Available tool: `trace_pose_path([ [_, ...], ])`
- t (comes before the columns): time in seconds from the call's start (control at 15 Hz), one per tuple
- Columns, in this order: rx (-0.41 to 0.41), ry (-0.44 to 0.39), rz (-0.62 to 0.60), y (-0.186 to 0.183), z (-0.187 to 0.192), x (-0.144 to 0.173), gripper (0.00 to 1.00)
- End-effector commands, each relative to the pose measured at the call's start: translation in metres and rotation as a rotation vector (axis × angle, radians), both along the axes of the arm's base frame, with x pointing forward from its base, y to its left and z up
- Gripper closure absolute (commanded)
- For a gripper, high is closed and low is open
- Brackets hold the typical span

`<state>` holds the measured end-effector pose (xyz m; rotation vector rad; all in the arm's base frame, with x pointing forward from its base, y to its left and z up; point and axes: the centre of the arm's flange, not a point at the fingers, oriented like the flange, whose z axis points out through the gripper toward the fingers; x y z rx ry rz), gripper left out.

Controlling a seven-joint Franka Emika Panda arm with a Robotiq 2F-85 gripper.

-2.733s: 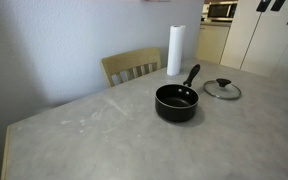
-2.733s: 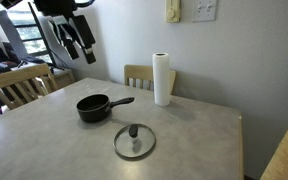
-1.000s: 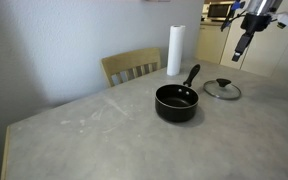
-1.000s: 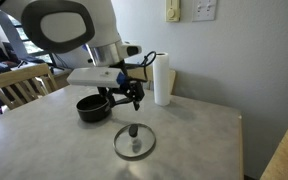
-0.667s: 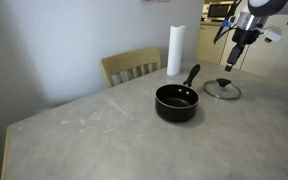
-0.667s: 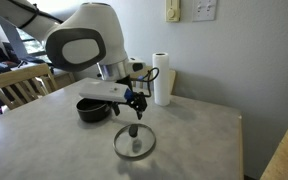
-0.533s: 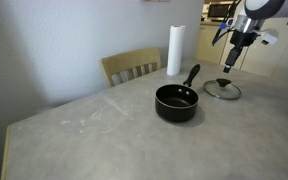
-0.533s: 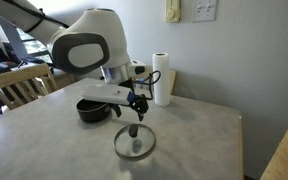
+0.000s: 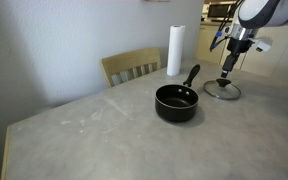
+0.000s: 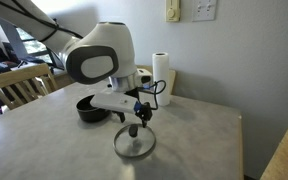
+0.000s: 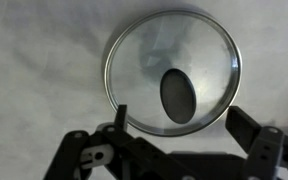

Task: Place the glass lid on the black saucepan

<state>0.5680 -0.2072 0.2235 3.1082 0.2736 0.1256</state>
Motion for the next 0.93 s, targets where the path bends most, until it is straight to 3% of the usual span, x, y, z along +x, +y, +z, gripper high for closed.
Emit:
trace_pose_path([
  [0.0,0.013,0.024,0.012,0.001,-0.019,0.007,0.00],
  [0.67,0.017,0.060,0.042,0.009,-0.042,0.008,0.01],
  [0.8,0.019,0.061,0.045,0.009,-0.044,0.009,0.24],
  [0.87,0.019,0.060,0.046,0.009,-0.044,0.010,0.28],
])
